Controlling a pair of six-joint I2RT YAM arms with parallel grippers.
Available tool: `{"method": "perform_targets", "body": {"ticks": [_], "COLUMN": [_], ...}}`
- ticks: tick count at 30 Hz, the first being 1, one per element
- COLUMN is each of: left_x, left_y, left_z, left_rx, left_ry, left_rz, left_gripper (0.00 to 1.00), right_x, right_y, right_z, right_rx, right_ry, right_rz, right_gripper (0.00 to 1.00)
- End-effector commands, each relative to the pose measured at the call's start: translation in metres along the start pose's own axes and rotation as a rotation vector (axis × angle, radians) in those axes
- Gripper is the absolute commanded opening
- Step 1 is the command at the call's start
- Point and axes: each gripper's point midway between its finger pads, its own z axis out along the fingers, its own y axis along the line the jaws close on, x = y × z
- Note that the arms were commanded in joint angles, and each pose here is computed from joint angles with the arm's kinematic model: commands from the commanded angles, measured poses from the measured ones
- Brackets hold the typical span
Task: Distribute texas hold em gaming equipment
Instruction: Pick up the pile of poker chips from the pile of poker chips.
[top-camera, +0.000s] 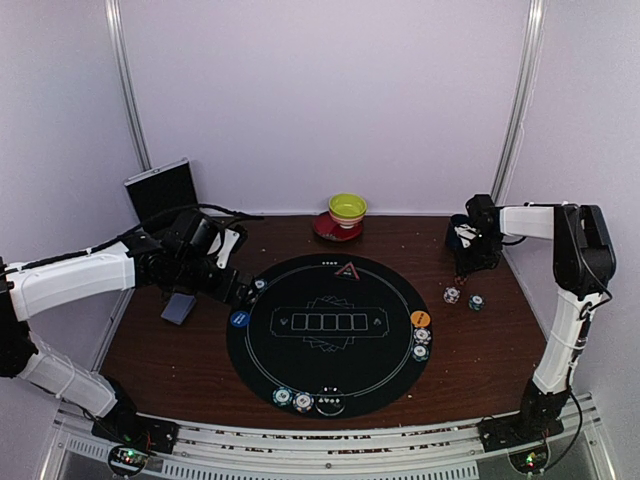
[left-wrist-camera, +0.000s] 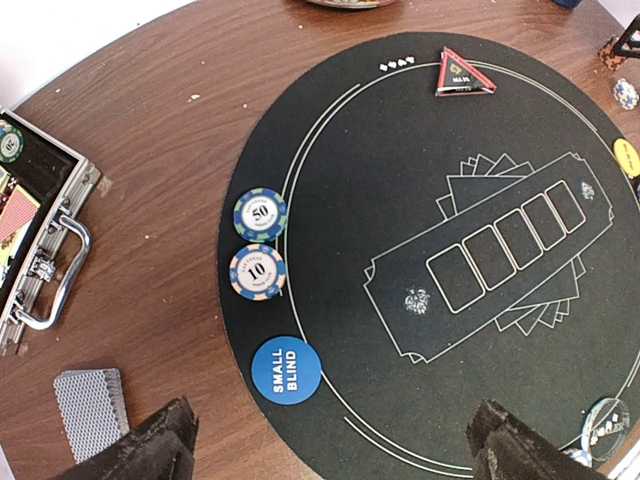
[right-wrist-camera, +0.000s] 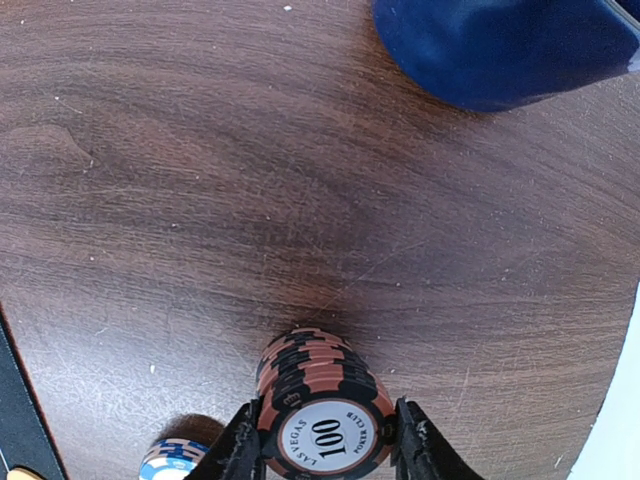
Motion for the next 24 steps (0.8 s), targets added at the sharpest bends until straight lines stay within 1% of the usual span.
{"method": "perform_targets", "body": {"ticks": [1, 6, 17, 20, 24], "left_x": [-0.013, -0.013, -0.013, -0.015, -0.017], "left_y": [0.002, 0.002, 0.003, 0.005, 0.011], "left_z": [-0.005, -0.005, -0.005, -0.006, -0.010], "left_rx": [-0.005, -0.007, -0.013, -0.020, -0.034], "left_ry": [-0.059, -0.059, -0.059, -0.065, -0.078], "left_rz": [-0.003, -0.004, -0.004, -0.006, -0.019], "left_gripper": [0.98, 0.98, 0.98, 0.98, 0.98], "right_x": [-0.014, -0.017, -0.031, -0.036, -0.049], "right_y": [-0.003, -0.004, -0.004, 0.008, 0.051], "right_z": [-0.011, -0.016, -0.044, -0.055, -0.084], "right_rx": [-0.002, 0.002, 0.004, -0.009, -0.058], "right_ry": [-0.048, -0.065, -0.146, -0.175, -0.246], "right_rz": [0.021, 0.024, 0.009, -0.028, -0.119], "right_gripper": [0.40, 0.39, 0.38, 0.38, 0.38]}}
